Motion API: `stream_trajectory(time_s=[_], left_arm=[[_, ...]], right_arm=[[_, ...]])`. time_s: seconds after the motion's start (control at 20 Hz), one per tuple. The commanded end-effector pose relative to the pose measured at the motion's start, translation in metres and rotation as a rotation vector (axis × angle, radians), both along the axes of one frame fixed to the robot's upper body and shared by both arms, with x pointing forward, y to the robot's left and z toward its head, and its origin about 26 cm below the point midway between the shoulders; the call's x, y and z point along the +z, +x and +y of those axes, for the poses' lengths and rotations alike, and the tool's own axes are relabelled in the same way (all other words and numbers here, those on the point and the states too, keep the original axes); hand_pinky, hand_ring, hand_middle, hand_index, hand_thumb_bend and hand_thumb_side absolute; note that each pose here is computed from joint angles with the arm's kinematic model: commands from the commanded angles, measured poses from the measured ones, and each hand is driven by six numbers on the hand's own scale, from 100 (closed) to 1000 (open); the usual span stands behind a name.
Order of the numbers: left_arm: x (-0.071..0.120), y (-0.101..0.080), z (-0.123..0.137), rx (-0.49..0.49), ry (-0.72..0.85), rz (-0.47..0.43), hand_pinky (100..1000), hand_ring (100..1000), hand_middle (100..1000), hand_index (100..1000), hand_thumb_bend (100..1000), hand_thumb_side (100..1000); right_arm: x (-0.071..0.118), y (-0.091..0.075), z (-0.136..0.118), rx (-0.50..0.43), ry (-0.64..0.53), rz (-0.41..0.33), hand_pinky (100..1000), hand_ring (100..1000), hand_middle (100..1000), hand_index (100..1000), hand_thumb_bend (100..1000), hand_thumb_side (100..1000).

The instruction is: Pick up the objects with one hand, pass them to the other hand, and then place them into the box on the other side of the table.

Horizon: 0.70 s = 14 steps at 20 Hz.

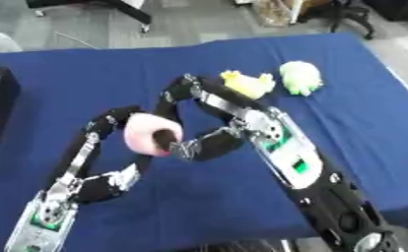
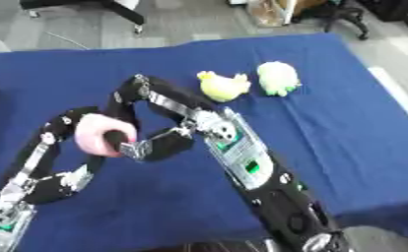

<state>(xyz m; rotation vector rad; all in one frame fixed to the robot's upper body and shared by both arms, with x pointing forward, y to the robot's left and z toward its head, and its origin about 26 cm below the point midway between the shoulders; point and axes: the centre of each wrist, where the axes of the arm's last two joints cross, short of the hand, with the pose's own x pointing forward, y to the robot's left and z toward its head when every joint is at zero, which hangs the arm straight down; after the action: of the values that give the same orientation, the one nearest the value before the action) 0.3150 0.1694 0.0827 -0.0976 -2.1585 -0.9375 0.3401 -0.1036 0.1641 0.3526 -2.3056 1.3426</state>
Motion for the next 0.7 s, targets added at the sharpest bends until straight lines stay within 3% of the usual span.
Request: stream_trajectory(time_s=[0.05,0.5,0.7], left_arm=[[0.012,-0.0006,-0.0017,-0.052,0.004,-0.03,807,762,764,909,366,582],[0.0154,-0.0022,-0.0028,-0.152,0.023,-0.007,801,744,708,845,317,591],[0.016,-0.0021,-0.0031,-0.149,-0.019,0.007,770,634,531,677,100,670]], right_arm=[[0.0055,0.0011,-0.0017,0.001,0.001,-0.016,620,332,325,312,100,100],[0.0054,0.0014,-0.0018,-0.002,0.003,-0.015,619,332,324,310,100,100],[0.0051,0.0015,-0.0019,-0.001,0.002,-0.013,619,332,324,310,100,100]])
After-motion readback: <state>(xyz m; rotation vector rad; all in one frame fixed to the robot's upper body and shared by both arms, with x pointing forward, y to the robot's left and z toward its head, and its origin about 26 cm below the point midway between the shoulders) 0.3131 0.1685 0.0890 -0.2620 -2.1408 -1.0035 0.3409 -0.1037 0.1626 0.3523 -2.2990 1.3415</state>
